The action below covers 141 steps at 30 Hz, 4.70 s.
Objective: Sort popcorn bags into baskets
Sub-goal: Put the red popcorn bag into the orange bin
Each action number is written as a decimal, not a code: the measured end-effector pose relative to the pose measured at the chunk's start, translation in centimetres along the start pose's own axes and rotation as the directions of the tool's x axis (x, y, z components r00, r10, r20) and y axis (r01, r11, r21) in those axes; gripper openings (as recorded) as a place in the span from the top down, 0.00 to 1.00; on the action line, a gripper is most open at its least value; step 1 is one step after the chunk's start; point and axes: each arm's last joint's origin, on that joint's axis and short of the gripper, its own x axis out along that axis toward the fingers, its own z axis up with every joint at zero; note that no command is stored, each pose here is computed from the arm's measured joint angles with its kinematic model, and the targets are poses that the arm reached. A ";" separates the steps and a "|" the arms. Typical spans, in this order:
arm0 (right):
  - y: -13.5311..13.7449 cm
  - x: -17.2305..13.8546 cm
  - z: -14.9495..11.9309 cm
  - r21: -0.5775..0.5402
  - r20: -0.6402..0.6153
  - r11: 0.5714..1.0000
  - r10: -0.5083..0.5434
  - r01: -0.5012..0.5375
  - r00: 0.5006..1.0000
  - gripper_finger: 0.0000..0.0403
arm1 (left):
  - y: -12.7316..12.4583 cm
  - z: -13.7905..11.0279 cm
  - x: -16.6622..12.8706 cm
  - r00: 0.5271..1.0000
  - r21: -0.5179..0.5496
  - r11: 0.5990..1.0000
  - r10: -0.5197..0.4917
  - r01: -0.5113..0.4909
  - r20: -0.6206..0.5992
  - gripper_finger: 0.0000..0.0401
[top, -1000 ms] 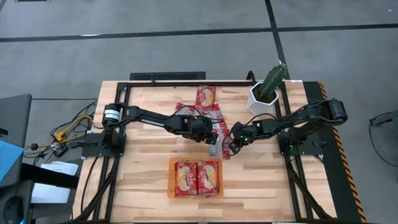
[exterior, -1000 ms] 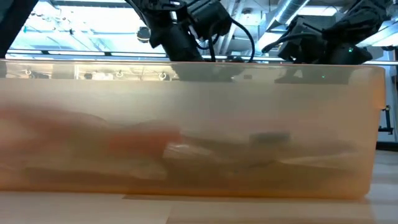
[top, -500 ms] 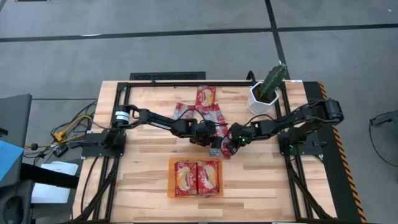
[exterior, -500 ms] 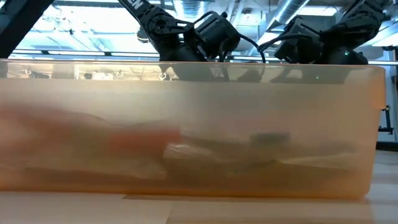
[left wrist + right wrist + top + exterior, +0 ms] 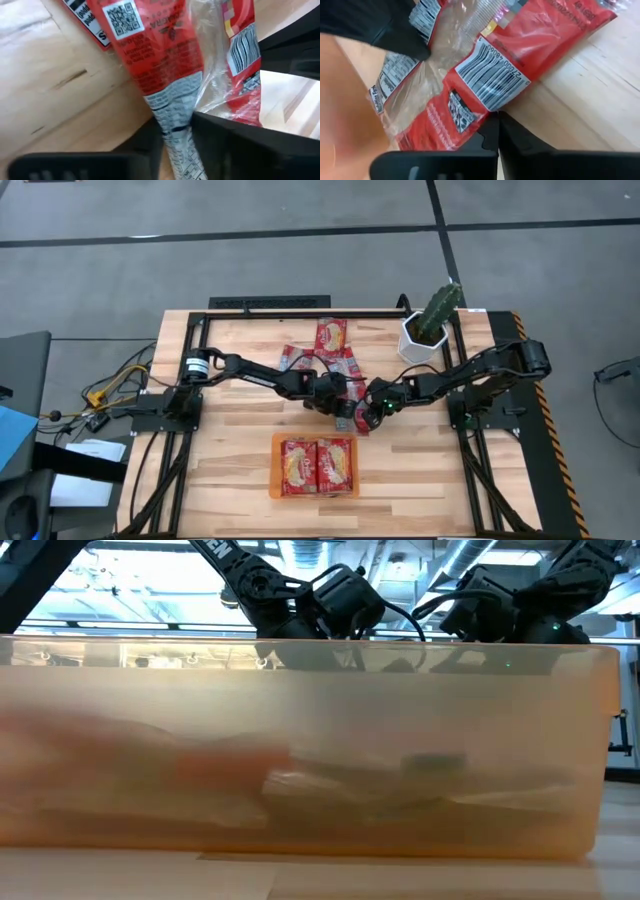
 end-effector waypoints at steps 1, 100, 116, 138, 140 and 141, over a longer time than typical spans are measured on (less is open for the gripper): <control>0.0 0.0 0.0 0.000 0.000 1.000 0.000 0.000 1.000 0.94 | 0.1 0.0 0.0 1.000 0.004 1.000 0.002 -0.002 -0.001 0.85; -0.2 -8.2 3.9 0.001 0.338 0.988 0.144 -0.153 0.930 0.96 | 5.9 -2.2 -26.2 0.924 -0.093 0.984 0.174 -0.151 0.342 0.42; 4.7 0.5 13.5 -0.136 0.218 0.988 0.100 -0.071 0.971 0.97 | 17.2 3.4 -20.8 0.945 -0.129 0.988 0.121 -0.085 0.304 0.43; 4.3 9.4 17.6 -0.146 0.073 0.987 -0.054 0.064 0.996 0.95 | 21.0 6.0 -14.1 0.989 -0.039 0.998 -0.040 0.046 0.144 0.43; 4.4 9.4 17.7 -0.150 0.091 0.987 -0.040 0.054 0.995 0.94 | 20.8 6.1 -14.2 0.986 -0.030 0.998 -0.051 0.056 0.157 0.43; 4.4 9.4 17.9 -0.150 0.104 0.988 -0.032 0.047 0.994 0.93 | 20.8 6.1 -14.2 0.985 -0.028 0.998 -0.054 0.059 0.162 0.43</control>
